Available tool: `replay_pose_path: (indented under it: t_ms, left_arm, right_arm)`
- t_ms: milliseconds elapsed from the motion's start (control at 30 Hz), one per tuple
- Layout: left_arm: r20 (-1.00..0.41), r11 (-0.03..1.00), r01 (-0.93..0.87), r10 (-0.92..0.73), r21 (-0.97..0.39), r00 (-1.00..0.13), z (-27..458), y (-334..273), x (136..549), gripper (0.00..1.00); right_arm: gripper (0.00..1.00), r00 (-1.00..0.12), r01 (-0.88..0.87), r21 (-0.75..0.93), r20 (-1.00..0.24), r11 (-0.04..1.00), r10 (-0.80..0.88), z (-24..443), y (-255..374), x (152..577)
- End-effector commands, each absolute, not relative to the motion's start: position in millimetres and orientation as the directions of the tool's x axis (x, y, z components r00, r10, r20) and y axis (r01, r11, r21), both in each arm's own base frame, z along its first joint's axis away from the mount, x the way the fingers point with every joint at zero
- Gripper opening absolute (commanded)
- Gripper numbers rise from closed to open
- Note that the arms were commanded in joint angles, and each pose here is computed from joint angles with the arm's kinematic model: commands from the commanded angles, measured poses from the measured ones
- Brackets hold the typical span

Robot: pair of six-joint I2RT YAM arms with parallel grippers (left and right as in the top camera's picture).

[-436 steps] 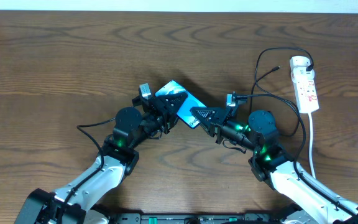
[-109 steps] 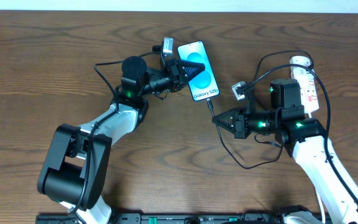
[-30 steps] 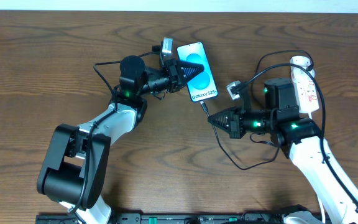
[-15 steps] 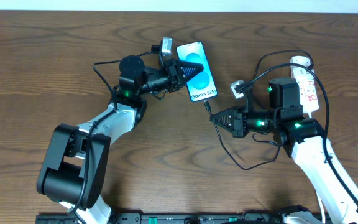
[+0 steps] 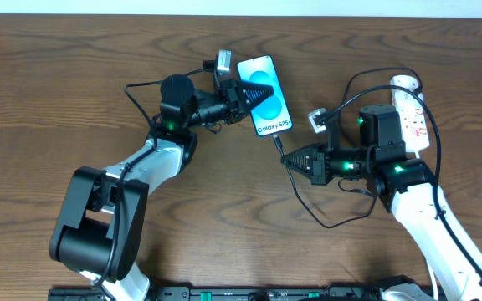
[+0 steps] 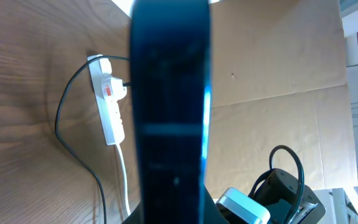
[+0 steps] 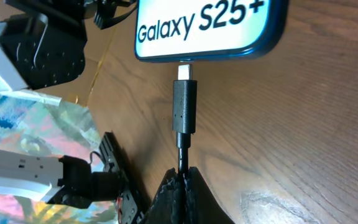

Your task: Plug charger to phone and switch on socket

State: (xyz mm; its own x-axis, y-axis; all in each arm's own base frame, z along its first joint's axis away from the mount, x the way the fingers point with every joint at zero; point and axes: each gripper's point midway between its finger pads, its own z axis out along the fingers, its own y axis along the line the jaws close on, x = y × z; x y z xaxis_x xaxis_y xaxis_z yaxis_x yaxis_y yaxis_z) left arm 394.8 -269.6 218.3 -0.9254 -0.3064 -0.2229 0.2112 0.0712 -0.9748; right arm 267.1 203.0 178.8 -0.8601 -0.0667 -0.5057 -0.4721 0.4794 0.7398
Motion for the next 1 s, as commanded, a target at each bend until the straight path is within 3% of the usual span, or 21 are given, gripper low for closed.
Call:
replay_pose_path:
  t_ms: [0,967]
  left_arm:
    - [-0.287,0.065,0.281,-0.314,-0.958,-0.905,236.6,-268.5,398.2,0.08]
    - [-0.302,0.072,0.295,-0.321,-0.953,-0.898,236.6,-267.6,399.8,0.07]
  right_arm:
    - [0.01,-0.856,-0.474,0.738,-0.514,0.481,-0.056,184.5,203.1,267.1]
    - [0.01,-0.861,-0.464,0.745,-0.507,0.48,-0.046,185.4,203.3,268.1]
